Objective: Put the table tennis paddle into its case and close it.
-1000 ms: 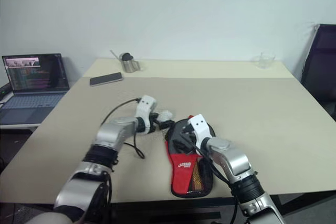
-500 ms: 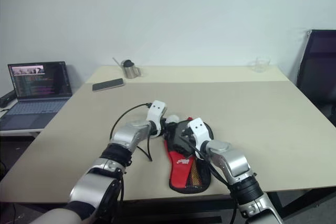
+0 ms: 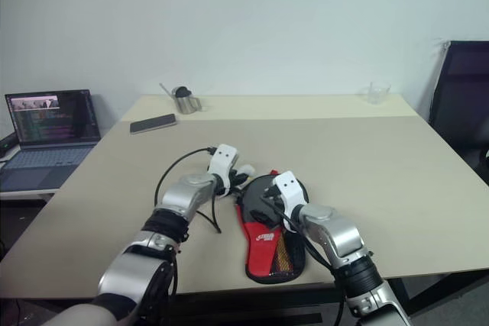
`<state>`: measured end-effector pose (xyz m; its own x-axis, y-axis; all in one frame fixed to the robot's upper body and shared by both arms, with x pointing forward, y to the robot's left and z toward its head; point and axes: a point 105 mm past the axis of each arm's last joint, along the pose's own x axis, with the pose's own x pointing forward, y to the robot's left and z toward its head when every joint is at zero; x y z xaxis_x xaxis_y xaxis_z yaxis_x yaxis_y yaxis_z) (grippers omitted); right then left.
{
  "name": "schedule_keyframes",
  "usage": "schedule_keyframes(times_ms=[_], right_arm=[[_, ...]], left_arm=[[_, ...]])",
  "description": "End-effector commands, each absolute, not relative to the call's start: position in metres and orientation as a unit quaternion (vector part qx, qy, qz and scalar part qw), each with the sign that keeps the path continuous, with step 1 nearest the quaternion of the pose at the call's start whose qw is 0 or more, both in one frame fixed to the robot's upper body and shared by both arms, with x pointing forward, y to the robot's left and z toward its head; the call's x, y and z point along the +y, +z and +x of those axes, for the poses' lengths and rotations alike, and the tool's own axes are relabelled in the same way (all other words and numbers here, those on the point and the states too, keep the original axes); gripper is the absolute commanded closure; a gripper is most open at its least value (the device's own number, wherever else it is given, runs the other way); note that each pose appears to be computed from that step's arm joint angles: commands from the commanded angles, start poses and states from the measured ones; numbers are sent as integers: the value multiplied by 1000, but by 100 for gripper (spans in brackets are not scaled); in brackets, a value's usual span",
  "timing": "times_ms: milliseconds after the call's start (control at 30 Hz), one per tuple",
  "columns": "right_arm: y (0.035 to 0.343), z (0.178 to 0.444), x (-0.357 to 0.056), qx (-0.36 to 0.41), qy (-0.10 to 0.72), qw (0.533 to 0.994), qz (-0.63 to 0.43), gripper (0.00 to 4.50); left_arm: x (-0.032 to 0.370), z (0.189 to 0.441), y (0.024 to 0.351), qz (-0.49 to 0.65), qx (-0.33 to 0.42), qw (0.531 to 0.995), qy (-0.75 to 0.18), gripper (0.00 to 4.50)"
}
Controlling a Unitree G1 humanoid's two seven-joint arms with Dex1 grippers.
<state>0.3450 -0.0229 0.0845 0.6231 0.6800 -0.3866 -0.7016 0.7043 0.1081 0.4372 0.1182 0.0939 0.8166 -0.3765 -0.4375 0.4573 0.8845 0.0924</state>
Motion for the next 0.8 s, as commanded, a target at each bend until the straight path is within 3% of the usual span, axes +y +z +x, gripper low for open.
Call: schedule_keyframes(times_ms=[33,500,800], right_arm=[[77,345,-24,222,380,898,-24,0],[66,330,-18,259,427,865,-53,0],[62,312,-21,284,448,846,-57,0]], left_arm=[[134,444,112,120,183,956,-195,419],[91,478,167,237,80,947,-203,419],[66,481,165,351,55,920,-166,419]])
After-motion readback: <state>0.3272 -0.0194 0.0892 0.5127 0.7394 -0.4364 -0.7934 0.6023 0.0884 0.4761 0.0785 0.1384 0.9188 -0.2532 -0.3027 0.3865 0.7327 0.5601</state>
